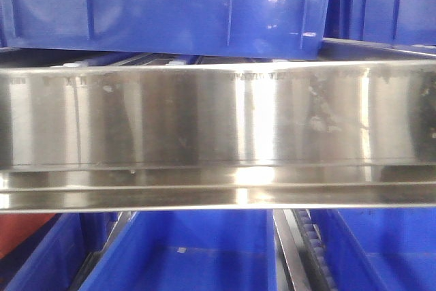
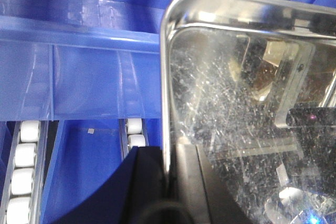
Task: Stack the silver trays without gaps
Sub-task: 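Hold the silver tray in both grippers while the base drives to the other rack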
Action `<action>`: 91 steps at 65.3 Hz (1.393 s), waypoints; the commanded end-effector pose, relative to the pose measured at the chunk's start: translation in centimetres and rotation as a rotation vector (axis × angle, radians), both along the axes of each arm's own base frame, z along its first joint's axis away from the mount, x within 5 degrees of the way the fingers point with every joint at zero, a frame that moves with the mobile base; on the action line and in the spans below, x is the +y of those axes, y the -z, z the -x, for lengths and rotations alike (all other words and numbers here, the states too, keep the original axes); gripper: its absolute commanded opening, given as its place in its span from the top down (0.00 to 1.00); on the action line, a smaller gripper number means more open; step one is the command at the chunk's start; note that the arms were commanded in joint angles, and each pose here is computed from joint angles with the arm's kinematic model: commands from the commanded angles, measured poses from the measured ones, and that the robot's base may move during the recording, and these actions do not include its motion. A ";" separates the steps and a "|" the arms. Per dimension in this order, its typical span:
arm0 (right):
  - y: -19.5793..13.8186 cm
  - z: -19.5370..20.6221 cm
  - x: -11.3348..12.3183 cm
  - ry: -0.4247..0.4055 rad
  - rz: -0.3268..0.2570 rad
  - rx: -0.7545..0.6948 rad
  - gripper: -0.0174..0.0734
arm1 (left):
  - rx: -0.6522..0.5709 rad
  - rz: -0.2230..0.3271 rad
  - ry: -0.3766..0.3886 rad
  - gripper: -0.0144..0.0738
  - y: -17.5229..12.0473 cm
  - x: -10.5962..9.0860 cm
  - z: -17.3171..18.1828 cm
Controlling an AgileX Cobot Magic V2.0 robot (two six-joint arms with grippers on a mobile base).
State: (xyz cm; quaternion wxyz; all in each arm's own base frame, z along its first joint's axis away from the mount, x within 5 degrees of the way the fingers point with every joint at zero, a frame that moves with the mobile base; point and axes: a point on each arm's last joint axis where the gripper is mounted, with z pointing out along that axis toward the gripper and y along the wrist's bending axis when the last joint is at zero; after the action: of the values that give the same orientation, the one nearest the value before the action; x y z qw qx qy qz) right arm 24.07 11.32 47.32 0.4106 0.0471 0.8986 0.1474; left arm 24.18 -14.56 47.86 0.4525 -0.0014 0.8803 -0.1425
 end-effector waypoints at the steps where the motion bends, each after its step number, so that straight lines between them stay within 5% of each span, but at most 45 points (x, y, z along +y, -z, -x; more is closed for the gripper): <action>1: -0.9 0.2 -1.1 0.045 0.063 -0.062 0.89 | -0.046 -0.041 -0.029 0.86 -0.8 1.0 0.4; 91: -1.0 0.1 -1.1 0.041 0.056 -0.078 0.89 | -0.055 -0.050 -0.036 0.86 -0.8 1.1 0.3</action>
State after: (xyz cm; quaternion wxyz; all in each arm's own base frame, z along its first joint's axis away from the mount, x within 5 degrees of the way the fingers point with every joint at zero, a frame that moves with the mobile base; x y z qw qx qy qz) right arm 24.14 11.35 47.41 0.4158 0.0464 0.8959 0.1494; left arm 24.23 -14.53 47.92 0.4565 -0.0007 0.8785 -0.1408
